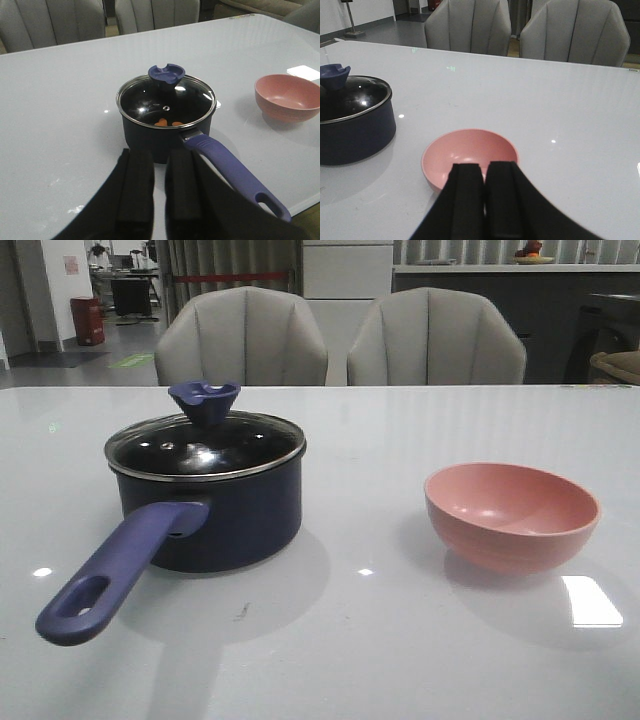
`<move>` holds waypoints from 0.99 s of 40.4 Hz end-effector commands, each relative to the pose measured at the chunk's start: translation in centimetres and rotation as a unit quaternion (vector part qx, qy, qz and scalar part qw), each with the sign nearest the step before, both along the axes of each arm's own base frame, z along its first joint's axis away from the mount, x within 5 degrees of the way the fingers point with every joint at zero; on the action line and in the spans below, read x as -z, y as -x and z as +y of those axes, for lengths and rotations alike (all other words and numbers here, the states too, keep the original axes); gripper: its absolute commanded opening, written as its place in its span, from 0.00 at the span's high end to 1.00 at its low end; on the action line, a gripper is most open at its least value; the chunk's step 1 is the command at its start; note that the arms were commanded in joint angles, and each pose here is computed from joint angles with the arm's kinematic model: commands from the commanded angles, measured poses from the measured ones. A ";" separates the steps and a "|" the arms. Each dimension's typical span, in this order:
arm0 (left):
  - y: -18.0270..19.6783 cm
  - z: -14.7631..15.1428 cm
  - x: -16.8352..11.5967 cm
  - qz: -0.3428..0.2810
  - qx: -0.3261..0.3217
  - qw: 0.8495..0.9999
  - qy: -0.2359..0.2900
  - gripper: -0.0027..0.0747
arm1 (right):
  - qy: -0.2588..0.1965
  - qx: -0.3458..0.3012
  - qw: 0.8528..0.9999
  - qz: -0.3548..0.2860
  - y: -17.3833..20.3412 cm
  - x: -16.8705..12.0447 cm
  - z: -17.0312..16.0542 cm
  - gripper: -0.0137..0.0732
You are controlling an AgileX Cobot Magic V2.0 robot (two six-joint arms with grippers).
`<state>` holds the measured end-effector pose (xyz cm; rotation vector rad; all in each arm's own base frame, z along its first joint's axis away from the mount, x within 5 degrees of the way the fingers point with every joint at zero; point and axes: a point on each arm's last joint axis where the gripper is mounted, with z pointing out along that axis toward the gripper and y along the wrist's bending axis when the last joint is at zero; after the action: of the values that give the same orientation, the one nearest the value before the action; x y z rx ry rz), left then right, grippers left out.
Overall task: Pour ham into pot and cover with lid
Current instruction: 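Release the knob and raise the left gripper away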
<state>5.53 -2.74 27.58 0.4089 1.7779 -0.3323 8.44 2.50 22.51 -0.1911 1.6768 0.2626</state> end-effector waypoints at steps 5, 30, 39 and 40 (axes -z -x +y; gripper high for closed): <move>-0.1 -0.1 -1.6 -0.042 0.000 0.999 0.029 0.82 | -0.008 0.012 0.999 -0.050 -0.2 -1.6 -0.2 0.66; -0.6 0.7 1.2 -0.056 -0.071 0.996 0.028 0.82 | -0.008 0.012 0.999 -0.050 -0.2 -1.6 -0.2 0.66; 0.2 1.9 4.6 -0.166 -0.152 0.973 0.052 0.82 | -0.008 0.012 0.999 -0.050 -0.2 -1.6 -0.2 0.66; 0.3 2.0 4.9 -0.173 -0.157 0.971 0.054 0.82 | -0.008 0.012 0.999 -0.050 -0.2 -1.6 -0.2 0.66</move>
<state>5.55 -0.96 21.71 0.1315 1.6190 -0.1377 8.44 2.50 22.51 -0.1911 1.6768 0.2626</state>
